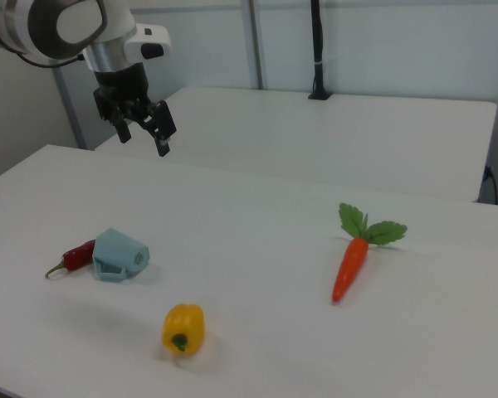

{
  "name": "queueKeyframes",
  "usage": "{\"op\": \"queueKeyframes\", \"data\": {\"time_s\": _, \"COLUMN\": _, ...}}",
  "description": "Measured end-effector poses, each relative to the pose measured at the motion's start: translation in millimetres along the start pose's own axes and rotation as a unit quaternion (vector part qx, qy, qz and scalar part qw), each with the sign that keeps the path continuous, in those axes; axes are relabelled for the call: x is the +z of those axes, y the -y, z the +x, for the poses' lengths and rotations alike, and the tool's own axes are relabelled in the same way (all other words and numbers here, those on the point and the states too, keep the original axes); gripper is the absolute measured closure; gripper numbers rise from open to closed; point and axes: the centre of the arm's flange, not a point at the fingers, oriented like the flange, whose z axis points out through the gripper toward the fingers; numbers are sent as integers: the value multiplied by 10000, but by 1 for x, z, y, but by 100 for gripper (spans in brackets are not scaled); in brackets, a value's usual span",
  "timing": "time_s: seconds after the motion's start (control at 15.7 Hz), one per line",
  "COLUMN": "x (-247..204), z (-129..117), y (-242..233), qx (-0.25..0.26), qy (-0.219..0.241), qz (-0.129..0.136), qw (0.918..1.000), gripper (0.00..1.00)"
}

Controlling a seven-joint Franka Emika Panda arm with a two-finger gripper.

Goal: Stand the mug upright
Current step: 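Move the open gripper toward the tipped light-blue mug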

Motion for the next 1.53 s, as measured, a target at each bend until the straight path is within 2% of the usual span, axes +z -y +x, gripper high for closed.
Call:
{"op": "queueKeyframes", "data": {"time_s": 1.28, "x": 2, "z": 0, "y": 7, "qx": -65, "qy": 13, "qz": 9, "qw": 10000, "gripper": 0}}
{"op": "queueKeyframes", "data": {"time_s": 1.34, "x": 2, "z": 0, "y": 8, "qx": -73, "qy": 15, "qz": -5, "qw": 10000, "gripper": 0}}
{"op": "queueKeyframes", "data": {"time_s": 1.53, "x": 12, "z": -1, "y": 21, "qx": -264, "qy": 107, "qz": -290, "qw": 9992, "gripper": 0}}
